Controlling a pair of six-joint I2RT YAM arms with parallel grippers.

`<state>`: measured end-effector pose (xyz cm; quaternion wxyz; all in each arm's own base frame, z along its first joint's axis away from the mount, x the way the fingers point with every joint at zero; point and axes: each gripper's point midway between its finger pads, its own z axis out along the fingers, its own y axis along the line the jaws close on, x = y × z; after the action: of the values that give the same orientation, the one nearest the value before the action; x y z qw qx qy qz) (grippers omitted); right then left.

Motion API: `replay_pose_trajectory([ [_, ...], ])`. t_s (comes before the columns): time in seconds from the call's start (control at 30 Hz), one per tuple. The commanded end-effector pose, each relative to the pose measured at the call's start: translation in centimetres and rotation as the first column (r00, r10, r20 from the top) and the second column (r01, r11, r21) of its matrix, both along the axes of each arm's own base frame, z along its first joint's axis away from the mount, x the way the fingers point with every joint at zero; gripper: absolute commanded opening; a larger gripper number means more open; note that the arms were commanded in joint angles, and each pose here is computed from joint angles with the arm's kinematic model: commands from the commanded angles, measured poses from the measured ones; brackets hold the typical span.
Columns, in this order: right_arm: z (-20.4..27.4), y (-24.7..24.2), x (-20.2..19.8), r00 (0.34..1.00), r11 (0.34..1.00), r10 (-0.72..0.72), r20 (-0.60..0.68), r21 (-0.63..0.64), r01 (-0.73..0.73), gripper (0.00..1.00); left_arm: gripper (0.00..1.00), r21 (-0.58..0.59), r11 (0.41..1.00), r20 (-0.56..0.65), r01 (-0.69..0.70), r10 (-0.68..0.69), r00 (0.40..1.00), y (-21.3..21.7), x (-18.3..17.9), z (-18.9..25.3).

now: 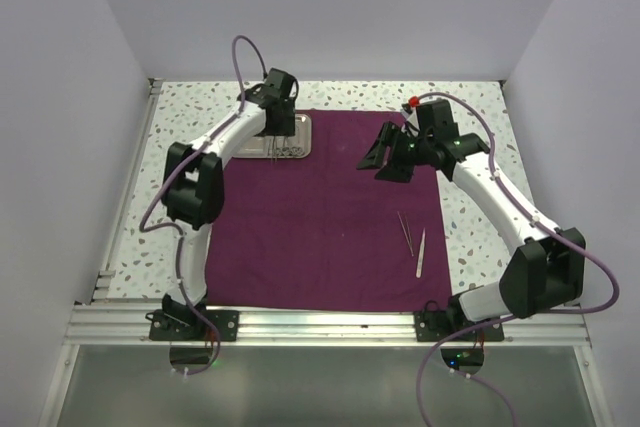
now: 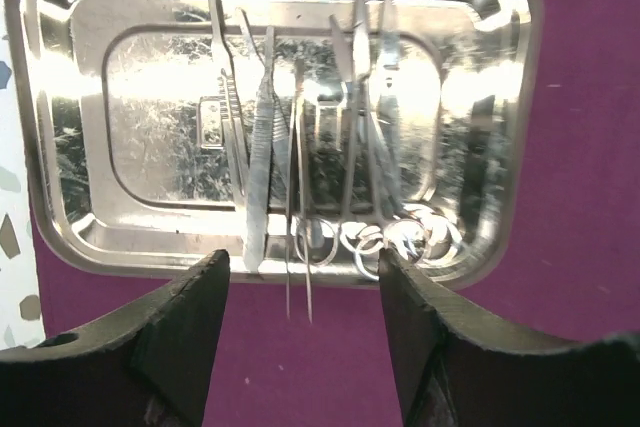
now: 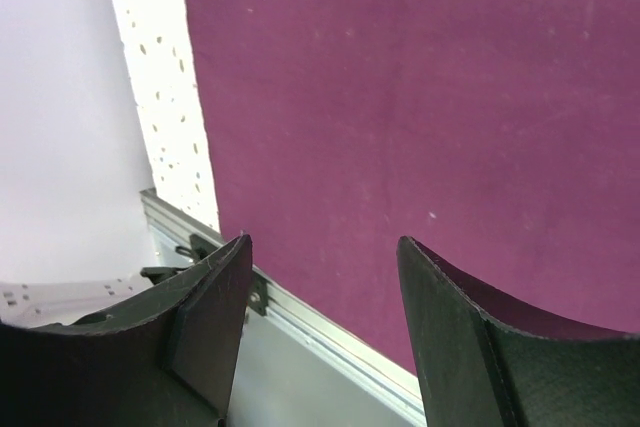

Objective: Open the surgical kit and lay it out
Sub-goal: Pick up the medical item from the container.

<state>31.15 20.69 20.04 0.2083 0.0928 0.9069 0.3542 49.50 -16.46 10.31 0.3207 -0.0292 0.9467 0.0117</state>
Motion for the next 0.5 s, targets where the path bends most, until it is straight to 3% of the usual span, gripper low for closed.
replay_pose_trajectory([
  [0.0,0.6,-0.9,-0.4,1.000,0.999,0.007,0.031,-0.046,-0.005,0.64,0.64,0.101,0.995,-0.019,-0.016,0.018,1.000,2.2,1.4,-0.8],
  [0.47,-1.1,-1.7,0.3,0.999,0.996,-0.032,-0.018,-0.086,0.031,0.63,0.45,0.090,0.995,-0.159,0.036,-0.022,0.987,2.2,-0.8,-6.2],
])
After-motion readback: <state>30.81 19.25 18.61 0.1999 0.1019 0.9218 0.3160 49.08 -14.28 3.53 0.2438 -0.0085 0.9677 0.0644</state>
